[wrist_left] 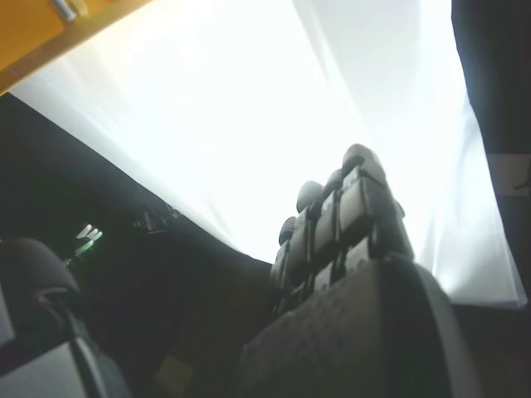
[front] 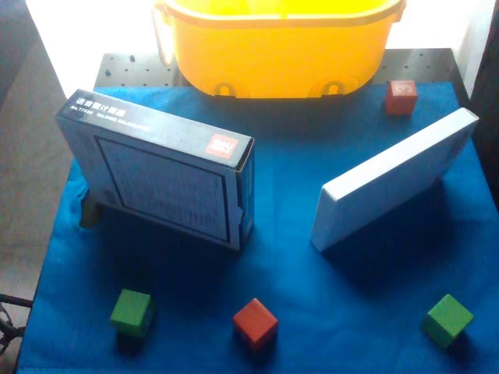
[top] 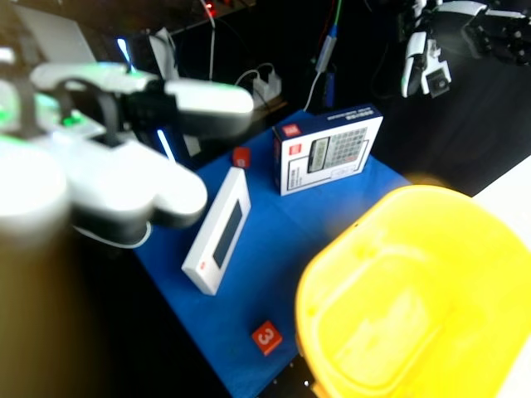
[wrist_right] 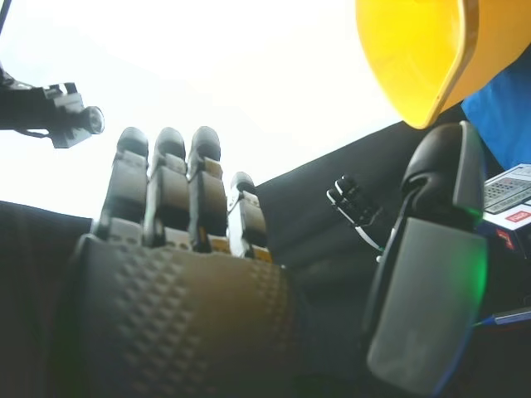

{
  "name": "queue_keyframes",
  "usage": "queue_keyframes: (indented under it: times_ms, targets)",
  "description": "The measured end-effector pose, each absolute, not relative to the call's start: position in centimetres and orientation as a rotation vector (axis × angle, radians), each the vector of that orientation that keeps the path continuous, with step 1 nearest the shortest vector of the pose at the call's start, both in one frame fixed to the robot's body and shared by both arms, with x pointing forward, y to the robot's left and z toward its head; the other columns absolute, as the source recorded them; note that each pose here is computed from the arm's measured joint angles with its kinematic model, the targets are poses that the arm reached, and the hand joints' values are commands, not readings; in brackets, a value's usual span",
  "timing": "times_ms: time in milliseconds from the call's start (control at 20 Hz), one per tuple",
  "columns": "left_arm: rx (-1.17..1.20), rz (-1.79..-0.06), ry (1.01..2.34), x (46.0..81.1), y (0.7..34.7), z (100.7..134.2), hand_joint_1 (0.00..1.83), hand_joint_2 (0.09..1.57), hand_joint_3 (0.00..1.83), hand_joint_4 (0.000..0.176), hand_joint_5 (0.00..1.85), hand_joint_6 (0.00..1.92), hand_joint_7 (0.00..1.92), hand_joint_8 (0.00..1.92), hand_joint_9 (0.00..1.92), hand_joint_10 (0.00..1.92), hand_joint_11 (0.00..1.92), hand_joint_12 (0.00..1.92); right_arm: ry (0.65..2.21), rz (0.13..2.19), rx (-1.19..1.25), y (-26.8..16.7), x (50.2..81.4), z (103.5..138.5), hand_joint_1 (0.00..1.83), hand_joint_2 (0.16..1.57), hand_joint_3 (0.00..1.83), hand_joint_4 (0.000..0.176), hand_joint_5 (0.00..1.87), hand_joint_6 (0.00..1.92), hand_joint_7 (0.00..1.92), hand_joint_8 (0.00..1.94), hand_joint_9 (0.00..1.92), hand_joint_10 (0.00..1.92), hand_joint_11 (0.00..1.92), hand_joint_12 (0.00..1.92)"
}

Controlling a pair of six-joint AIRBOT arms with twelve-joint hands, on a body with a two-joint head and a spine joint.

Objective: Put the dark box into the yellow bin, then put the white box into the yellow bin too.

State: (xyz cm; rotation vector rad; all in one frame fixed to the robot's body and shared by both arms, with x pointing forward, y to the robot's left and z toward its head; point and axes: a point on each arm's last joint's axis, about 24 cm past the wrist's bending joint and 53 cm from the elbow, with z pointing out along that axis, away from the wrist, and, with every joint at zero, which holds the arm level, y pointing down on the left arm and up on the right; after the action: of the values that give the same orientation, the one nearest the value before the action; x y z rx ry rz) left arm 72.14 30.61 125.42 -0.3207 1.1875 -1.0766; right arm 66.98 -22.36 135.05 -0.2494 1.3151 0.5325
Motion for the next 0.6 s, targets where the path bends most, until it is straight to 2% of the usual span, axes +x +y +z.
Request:
queue_keyframes:
  times_ms: [50, 100, 150, 200, 250, 300, 400, 450, 500, 600]
  targets:
    - [-0.326, -1.084, 1.185, 72.1, 30.6, 125.5, 0.03, 1.12, 0.01, 0.01, 0.28, 0.0, 0.26, 0.0, 0.21, 0.0, 0.0, 0.4, 1.322, 0.53, -0.25, -22.4, 67.0, 134.9, 0.41, 1.01, 0.0, 0.0, 0.48, 0.0, 0.42, 0.0, 0.39, 0.01, 0.04, 0.59]
    - [-0.326, -1.087, 1.184, 72.1, 30.6, 125.5, 0.04, 1.13, 0.01, 0.003, 0.29, 0.01, 0.26, 0.0, 0.22, 0.01, 0.0, 0.39, 1.323, 0.53, -0.25, -22.4, 67.0, 134.9, 0.43, 1.0, 0.0, 0.0, 0.49, 0.01, 0.43, 0.0, 0.4, 0.01, 0.05, 0.6]
    - [-0.331, -1.098, 1.181, 72.1, 30.6, 125.6, 0.04, 1.13, 0.01, 0.009, 0.3, 0.0, 0.26, 0.0, 0.23, 0.01, 0.0, 0.4, 1.325, 0.529, -0.25, -22.4, 67.1, 134.8, 0.44, 0.99, 0.0, 0.015, 0.47, 0.0, 0.42, 0.0, 0.41, 0.01, 0.06, 0.6]
    - [-0.326, -1.102, 1.184, 72.1, 30.6, 125.6, 0.04, 1.13, 0.0, 0.01, 0.28, 0.0, 0.24, 0.0, 0.21, 0.0, 0.0, 0.38, 1.325, 0.529, -0.25, -22.4, 67.1, 134.8, 0.44, 0.99, 0.0, 0.012, 0.45, 0.0, 0.41, 0.0, 0.42, 0.01, 0.06, 0.61]
    - [-0.317, -1.117, 1.191, 72.0, 30.3, 125.6, 0.03, 1.15, 0.01, 0.021, 0.27, 0.0, 0.25, 0.0, 0.2, 0.0, 0.0, 0.37, 1.325, 0.53, -0.252, -22.3, 67.0, 134.8, 0.45, 0.99, 0.0, 0.0, 0.44, 0.0, 0.41, 0.0, 0.41, 0.01, 0.06, 0.61]
    - [-0.306, -1.134, 1.202, 71.9, 30.0, 125.5, 0.03, 1.14, 0.0, 0.025, 0.24, 0.0, 0.23, 0.0, 0.19, 0.0, 0.0, 0.37, 1.325, 0.53, -0.252, -22.3, 67.0, 134.8, 0.47, 0.98, 0.0, 0.0, 0.45, 0.01, 0.43, 0.01, 0.42, 0.01, 0.06, 0.61]
    - [-0.272, -1.181, 1.243, 71.6, 28.6, 125.1, 0.06, 1.12, 0.0, 0.077, 0.26, 0.01, 0.26, 0.01, 0.22, 0.01, 0.0, 0.37, 1.328, 0.531, -0.254, -22.2, 67.0, 134.7, 0.46, 0.97, 0.0, 0.0, 0.4, 0.0, 0.41, 0.0, 0.41, 0.0, 0.04, 0.65]
    - [-0.247, -1.2, 1.265, 71.3, 27.9, 124.9, 0.08, 1.09, 0.0, 0.079, 0.22, 0.0, 0.26, 0.0, 0.2, 0.0, 0.0, 0.28, 1.329, 0.53, -0.255, -22.2, 67.0, 134.7, 0.44, 0.97, 0.0, 0.0, 0.35, 0.0, 0.39, 0.0, 0.39, 0.0, 0.02, 0.65]
    - [-0.219, -1.221, 1.29, 70.8, 27.2, 124.7, 0.1, 1.05, 0.0, 0.084, 0.21, 0.0, 0.26, 0.0, 0.2, 0.0, 0.0, 0.3, 1.329, 0.53, -0.255, -22.2, 67.0, 134.7, 0.45, 0.97, 0.0, 0.0, 0.33, 0.0, 0.39, 0.0, 0.39, 0.0, 0.02, 0.64]
    - [-0.171, -1.231, 1.315, 69.9, 26.5, 125.0, 0.1, 1.01, 0.0, 0.069, 0.19, 0.0, 0.25, 0.0, 0.21, 0.0, 0.0, 0.44, 1.329, 0.531, -0.254, -22.1, 67.0, 134.7, 0.43, 0.95, 0.0, 0.0, 0.31, 0.0, 0.38, 0.0, 0.38, 0.0, 0.0, 0.64]
